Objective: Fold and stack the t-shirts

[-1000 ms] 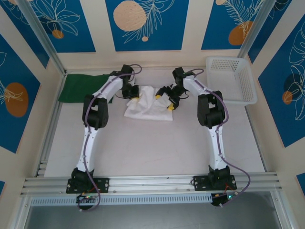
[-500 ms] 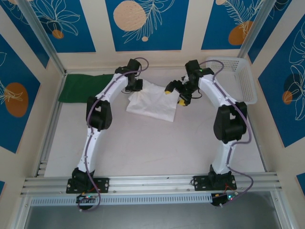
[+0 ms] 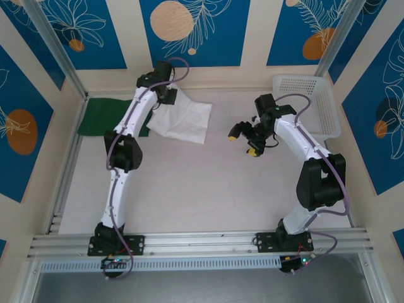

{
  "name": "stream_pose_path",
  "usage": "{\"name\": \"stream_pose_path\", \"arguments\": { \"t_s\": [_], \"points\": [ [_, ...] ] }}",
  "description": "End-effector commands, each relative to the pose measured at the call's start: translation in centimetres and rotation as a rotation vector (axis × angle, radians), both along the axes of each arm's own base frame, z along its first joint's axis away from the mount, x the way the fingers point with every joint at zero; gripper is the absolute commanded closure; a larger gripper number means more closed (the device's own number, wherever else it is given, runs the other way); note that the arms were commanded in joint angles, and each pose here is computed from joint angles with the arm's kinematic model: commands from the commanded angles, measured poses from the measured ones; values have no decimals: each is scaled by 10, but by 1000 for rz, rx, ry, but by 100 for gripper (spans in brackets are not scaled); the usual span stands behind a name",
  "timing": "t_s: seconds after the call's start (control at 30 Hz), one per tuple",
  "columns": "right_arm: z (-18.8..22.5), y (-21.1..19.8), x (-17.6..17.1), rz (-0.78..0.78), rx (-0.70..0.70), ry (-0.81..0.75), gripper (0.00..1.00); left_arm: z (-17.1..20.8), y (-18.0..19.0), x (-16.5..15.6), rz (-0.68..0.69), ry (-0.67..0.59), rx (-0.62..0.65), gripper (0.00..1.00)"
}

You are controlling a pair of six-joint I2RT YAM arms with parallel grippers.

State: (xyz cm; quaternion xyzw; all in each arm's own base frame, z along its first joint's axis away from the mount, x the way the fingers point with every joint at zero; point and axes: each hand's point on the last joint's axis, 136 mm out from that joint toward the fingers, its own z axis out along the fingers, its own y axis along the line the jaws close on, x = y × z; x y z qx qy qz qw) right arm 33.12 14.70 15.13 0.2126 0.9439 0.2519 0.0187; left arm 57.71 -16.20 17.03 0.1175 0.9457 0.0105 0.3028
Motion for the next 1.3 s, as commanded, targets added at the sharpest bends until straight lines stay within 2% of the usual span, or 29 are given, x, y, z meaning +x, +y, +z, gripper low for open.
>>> {"name": "stream_pose_path", "arguments": {
  "t_s": [0.0, 0.27, 0.5, 0.87, 1.0, 1.1, 1.2, 1.27],
  "points": [
    [11, 0, -7, -5, -9, -3, 14, 74, 34, -7, -17, -112, 18, 100],
    [6, 12, -3, 30, -12, 22, 14, 112, 72, -28, -40, -107, -77, 100],
    [6, 22, 3, 69, -22, 24, 14, 145, 92, -30, -57, -177, -131, 100],
    [6, 37, 10, 107, -34, 29, 14, 161, 145, -34, 22, -204, -184, 100],
    [6, 43, 12, 123, -33, 36, 14, 151, 173, -25, 69, -204, -180, 100],
    [5, 44, 13, 132, -40, 43, 14, 127, 195, -15, 111, -169, -157, 100],
    [6, 45, 12, 136, -42, 53, 14, 94, 227, 0, 189, -135, -67, 100],
    [5, 44, 11, 133, -44, 62, 14, 77, 264, 8, 304, -132, 39, 100]
  ]
}}
